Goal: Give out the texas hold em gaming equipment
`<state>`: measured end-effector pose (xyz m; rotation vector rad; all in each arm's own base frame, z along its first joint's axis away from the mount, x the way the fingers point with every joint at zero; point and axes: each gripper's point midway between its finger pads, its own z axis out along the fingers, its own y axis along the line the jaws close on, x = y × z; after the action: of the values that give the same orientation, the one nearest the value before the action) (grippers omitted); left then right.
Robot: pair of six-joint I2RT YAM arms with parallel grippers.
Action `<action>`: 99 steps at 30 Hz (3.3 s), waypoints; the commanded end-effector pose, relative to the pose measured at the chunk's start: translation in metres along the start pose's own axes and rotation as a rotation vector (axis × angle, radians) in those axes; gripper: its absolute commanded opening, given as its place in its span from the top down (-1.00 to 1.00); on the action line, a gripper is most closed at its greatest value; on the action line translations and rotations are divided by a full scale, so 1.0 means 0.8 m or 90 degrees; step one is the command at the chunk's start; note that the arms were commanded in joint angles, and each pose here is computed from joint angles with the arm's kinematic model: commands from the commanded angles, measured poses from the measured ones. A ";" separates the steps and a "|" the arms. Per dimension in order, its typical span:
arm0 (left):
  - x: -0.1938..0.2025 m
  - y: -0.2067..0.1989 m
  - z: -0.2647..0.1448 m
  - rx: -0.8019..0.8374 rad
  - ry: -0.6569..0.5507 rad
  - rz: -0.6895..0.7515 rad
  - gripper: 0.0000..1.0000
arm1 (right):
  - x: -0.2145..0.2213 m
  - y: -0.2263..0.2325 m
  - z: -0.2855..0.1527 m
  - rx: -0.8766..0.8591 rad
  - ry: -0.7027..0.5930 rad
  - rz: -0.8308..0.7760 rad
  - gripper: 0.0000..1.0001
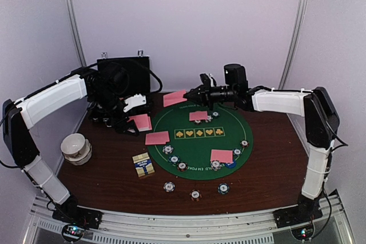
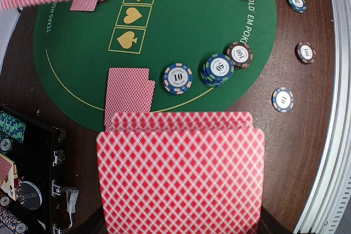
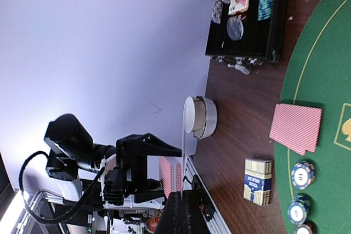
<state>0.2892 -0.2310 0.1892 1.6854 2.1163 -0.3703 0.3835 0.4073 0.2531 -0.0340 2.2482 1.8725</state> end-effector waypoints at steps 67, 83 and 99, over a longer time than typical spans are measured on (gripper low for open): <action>-0.020 0.006 -0.015 -0.003 -0.033 0.001 1.00 | 0.028 -0.007 0.011 0.096 -0.028 -0.138 -0.50; -0.027 0.004 -0.021 -0.002 -0.047 -0.001 1.00 | 0.116 0.033 0.089 0.002 0.070 -0.129 -0.57; -0.027 0.002 -0.022 0.000 -0.051 0.000 1.00 | 0.130 0.029 0.137 -0.019 0.105 -0.108 -0.58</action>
<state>0.2880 -0.2351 0.1992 1.6751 2.1085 -0.4052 0.2961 0.5179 0.2265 -0.3513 2.2887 1.8233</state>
